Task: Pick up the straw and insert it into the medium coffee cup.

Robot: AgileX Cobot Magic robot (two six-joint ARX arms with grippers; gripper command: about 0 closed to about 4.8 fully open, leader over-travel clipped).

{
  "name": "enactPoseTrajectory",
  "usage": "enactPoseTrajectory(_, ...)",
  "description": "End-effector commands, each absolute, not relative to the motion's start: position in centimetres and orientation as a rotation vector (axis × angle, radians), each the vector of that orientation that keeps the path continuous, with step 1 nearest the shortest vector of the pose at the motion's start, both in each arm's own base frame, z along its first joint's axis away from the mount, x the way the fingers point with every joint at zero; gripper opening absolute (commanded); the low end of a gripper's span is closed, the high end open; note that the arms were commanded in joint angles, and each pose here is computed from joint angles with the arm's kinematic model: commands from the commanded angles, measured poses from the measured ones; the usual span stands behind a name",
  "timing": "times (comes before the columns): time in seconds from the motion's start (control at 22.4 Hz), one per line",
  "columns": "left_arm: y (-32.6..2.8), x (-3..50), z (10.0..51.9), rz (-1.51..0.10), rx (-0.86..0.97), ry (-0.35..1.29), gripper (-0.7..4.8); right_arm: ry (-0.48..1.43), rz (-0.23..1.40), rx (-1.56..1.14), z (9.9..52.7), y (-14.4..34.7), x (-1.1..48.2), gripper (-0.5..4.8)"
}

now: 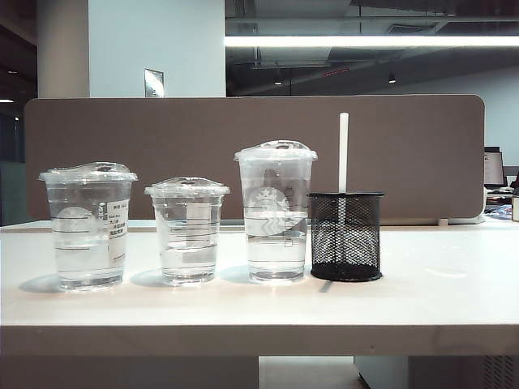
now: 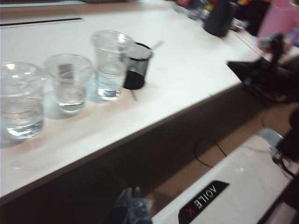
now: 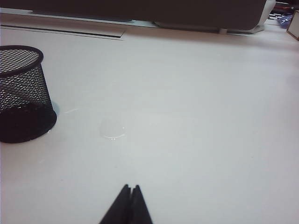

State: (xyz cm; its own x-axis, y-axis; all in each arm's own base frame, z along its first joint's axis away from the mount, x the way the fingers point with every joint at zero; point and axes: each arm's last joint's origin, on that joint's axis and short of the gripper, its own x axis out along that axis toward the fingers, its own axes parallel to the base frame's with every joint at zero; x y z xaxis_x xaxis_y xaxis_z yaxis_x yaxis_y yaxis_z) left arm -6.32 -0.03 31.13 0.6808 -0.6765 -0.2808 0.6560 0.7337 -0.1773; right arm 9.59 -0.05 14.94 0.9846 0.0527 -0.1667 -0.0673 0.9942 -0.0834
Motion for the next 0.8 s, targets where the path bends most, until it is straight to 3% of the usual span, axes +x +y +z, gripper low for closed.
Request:
enactPoseTrajectory(0.04,0.2,-6.2,31.3,-0.782,0.008,0.308,-0.03,0.158,0.058,-0.093,14.8,-0.1,9.6,-0.05)
enactPoseTrajectory(0.36,1.2,-6.0,31.4,-0.869,0.063,0.287,-0.03,0.158,0.058,-0.093,14.8,-0.1,9.6,-0.05)
enactPoseTrajectory(0.58,1.5,-4.8,32.1,-0.581,0.09,0.184,-0.03,0.158,0.058,-0.093,14.8,-0.1,9.6,-0.05)
enactPoseTrajectory(0.8,0.9,-3.9,31.1,-0.659,0.048,0.246,-0.03,0.157,0.058,-0.093,14.8,-0.1,9.6,-0.05)
